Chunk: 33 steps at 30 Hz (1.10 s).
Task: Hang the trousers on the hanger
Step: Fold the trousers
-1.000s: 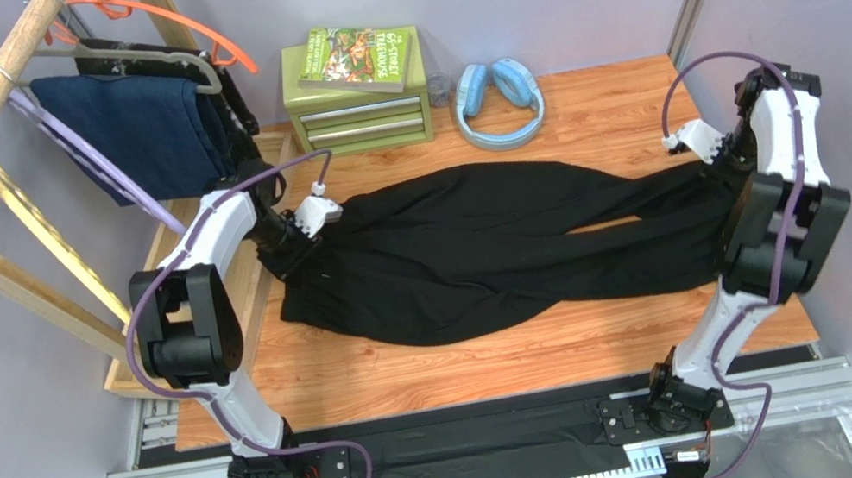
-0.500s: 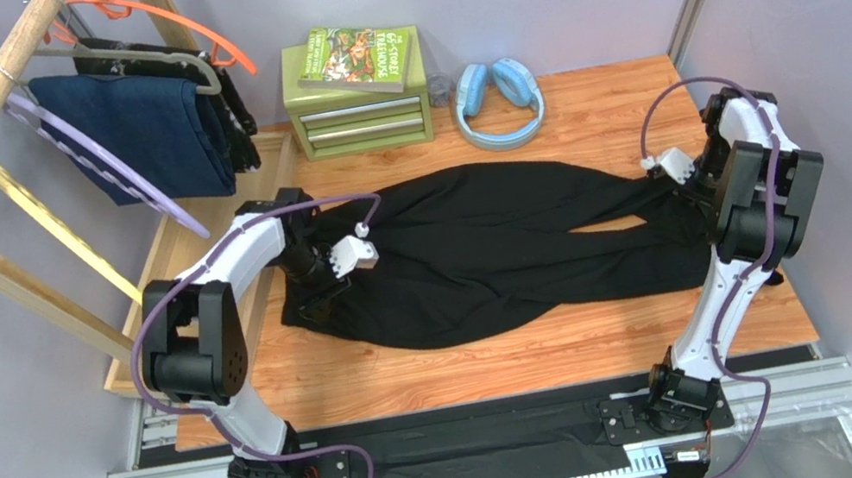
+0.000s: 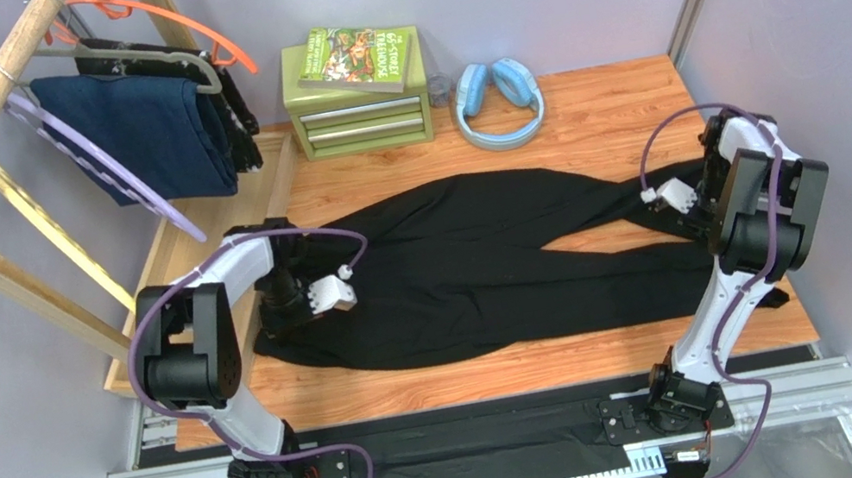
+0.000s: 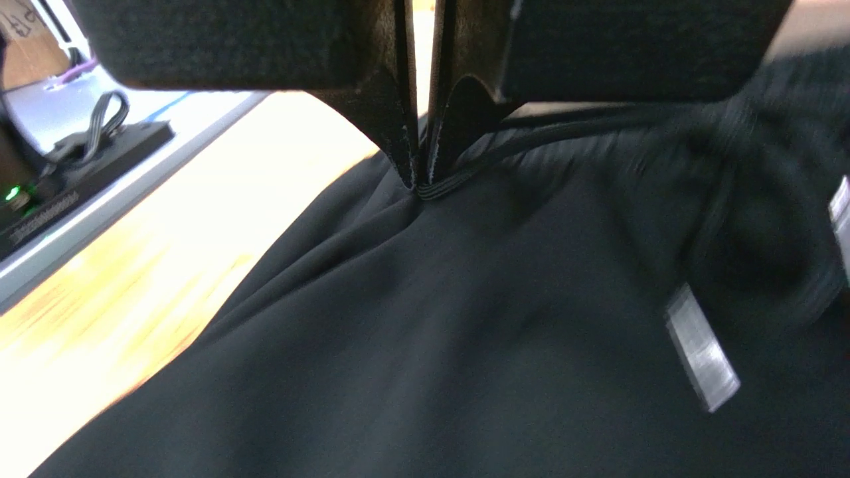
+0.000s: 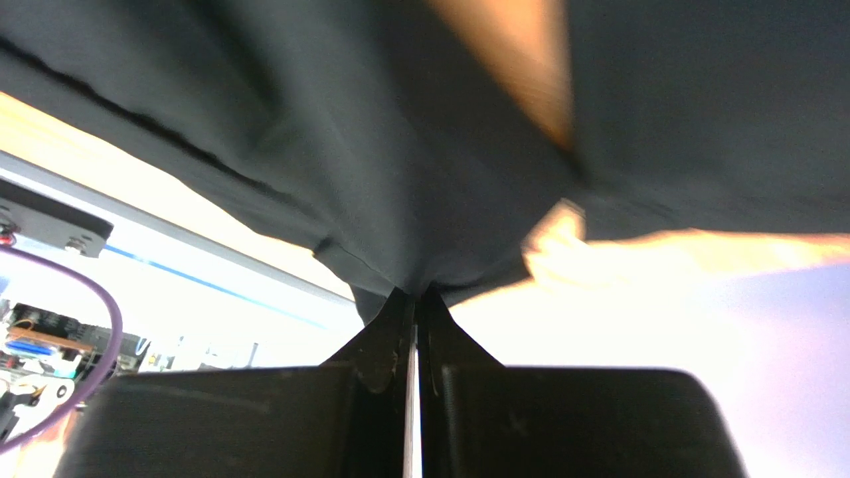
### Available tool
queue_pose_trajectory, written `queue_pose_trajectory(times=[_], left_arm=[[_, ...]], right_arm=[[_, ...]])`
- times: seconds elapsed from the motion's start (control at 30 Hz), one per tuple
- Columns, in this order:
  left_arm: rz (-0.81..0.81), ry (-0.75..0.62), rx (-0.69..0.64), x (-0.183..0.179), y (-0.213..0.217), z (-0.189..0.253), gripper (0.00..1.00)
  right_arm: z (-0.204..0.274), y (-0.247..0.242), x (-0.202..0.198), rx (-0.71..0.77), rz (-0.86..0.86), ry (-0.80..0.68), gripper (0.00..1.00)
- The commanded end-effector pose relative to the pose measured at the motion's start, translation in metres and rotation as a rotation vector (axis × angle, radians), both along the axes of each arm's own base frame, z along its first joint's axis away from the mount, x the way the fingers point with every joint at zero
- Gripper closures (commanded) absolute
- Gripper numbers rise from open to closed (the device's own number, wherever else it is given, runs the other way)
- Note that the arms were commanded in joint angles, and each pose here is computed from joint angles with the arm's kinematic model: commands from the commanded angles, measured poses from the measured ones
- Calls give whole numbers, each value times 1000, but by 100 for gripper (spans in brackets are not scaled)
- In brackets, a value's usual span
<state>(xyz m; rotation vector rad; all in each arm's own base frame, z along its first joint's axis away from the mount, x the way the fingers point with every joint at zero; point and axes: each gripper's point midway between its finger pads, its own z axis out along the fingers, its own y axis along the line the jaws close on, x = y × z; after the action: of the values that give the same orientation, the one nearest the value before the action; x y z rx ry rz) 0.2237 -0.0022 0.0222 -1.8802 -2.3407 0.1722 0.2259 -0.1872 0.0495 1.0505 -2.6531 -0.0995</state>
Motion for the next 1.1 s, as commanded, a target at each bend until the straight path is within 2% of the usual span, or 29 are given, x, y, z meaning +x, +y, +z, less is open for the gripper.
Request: queue_pose_trajectory(times=[0.0, 0.03, 0.13, 0.17, 0.23, 0.27, 0.3, 0.43, 0.57, 0.77, 0.93, 1.0, 1.07], left_arm=[[-41, -87, -54, 29, -1, 37, 87], [-28, -92, -75, 32, -6, 41, 85], [2, -98, -121, 37, -19, 52, 78], [5, -102, -124, 38, -21, 54, 75], [21, -105, -152, 36, -26, 59, 67], [31, -125, -163, 37, -28, 64, 64], [39, -133, -186, 37, -32, 67, 59], [95, -182, -247, 38, -46, 80, 52], [102, -182, -268, 38, -62, 81, 51], [133, -201, -297, 48, -78, 75, 50], [159, -203, -303, 52, -83, 72, 50], [162, -198, -304, 51, -83, 69, 50], [157, -204, -300, 51, -82, 67, 50]], right_arm=[[10, -21, 41, -48, -18, -53, 100], [9, -18, 45, -35, -24, -45, 100], [1, -18, 67, -64, -33, -82, 86], [-2, -18, 68, -75, -36, -84, 69], [-1, -16, 71, -87, -53, -101, 52], [3, -17, 71, -90, -62, -113, 28], [8, -20, 71, -94, -74, -132, 21], [52, -24, 71, -86, -129, -258, 18], [60, -23, 38, -70, -152, -200, 24], [29, -35, 14, -93, -244, -116, 24], [1, -47, 20, -149, -268, -106, 25], [-9, -51, 20, -156, -274, -80, 28], [-10, -56, 25, -171, -274, -85, 35]])
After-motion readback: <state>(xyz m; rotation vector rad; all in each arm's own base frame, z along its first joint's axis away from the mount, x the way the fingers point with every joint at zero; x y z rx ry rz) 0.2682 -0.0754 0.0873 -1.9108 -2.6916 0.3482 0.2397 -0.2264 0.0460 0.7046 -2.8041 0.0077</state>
